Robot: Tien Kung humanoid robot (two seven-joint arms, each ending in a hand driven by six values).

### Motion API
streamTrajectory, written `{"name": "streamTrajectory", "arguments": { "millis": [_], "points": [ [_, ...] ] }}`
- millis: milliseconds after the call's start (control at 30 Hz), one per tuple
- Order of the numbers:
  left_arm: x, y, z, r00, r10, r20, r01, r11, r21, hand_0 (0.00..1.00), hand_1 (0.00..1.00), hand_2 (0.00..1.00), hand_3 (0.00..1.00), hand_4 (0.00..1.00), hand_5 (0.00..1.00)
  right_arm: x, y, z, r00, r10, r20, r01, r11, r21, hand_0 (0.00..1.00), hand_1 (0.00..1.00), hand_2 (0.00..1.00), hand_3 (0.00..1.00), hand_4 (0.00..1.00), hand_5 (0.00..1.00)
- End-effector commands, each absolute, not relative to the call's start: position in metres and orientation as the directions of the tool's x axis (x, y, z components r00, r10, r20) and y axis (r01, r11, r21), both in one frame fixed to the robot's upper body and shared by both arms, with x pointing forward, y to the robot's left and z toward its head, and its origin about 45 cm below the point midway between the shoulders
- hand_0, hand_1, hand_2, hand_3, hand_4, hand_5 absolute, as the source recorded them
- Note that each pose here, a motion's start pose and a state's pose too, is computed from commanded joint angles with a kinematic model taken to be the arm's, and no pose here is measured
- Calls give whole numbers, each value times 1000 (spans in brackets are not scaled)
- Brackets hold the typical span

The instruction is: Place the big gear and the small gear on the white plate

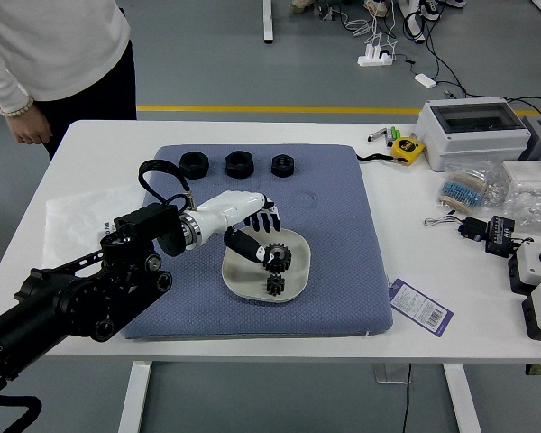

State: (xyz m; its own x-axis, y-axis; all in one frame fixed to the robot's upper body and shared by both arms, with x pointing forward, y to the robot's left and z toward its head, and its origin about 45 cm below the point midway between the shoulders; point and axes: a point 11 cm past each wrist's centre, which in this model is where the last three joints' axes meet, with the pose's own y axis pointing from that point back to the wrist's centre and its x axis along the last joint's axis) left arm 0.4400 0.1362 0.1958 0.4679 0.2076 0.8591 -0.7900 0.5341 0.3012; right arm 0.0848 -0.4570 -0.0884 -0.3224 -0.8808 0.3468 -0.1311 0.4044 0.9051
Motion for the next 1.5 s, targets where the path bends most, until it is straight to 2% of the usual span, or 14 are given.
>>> {"name": "streamTrajectory", "arguments": {
  "millis": [300, 567, 733, 800, 967, 1133, 1167, 1333, 1367, 1500],
  "points": [
    [445, 154, 207, 397, 268, 878, -846, 478, 237, 493, 541, 587, 604, 998, 435, 81, -457, -89, -320, -881, 349, -124, 404, 906, 653, 655, 746, 621, 880, 715],
    [449, 196, 213, 283, 367, 886, -929, 335, 158, 486, 532, 569, 593, 998, 410, 78, -456, -90, -321, -880, 349, -120, 404, 907, 654, 655, 745, 620, 879, 715],
    [448, 228, 214, 201, 472, 858, -970, 220, 106, 486, 532, 569, 593, 998, 410, 78, -457, -90, -323, -880, 348, -122, 404, 907, 654, 655, 745, 620, 879, 715],
    [445, 243, 212, 166, 543, 823, -983, 162, 92, 505, 558, 604, 631, 998, 424, 79, -457, -90, -325, -880, 348, -123, 404, 907, 652, 654, 746, 620, 879, 715],
    [434, 278, 200, 92, 720, 688, -995, 40, 92, 504, 574, 624, 630, 981, 402, 78, -457, -90, -326, -879, 347, -124, 404, 906, 654, 653, 746, 620, 878, 715],
    [414, 304, 186, 8, 882, 471, -996, -37, 87, 504, 574, 624, 630, 981, 402, 77, -457, -90, -325, -880, 347, -123, 403, 907, 654, 653, 746, 620, 878, 715],
    [412, 307, 185, -3, 896, 443, -995, -47, 87, 532, 586, 630, 624, 962, 389, 77, -457, -90, -325, -880, 347, -123, 403, 907, 654, 653, 746, 619, 877, 715],
    [392, 318, 183, -104, 961, 255, -993, -116, 34, 532, 586, 630, 624, 962, 389, 76, -457, -90, -326, -880, 346, -123, 402, 907, 654, 653, 746, 619, 877, 715],
    [388, 319, 182, -115, 968, 222, -992, -124, 27, 579, 612, 644, 624, 949, 375, 76, -457, -90, -326, -880, 346, -122, 402, 907, 654, 652, 746, 619, 877, 716],
    [374, 322, 176, -139, 988, 69, -990, -141, 25, 579, 612, 644, 624, 949, 375, 76, -457, -90, -326, -880, 346, -122, 402, 908, 654, 652, 746, 619, 877, 716]
  ]
}}
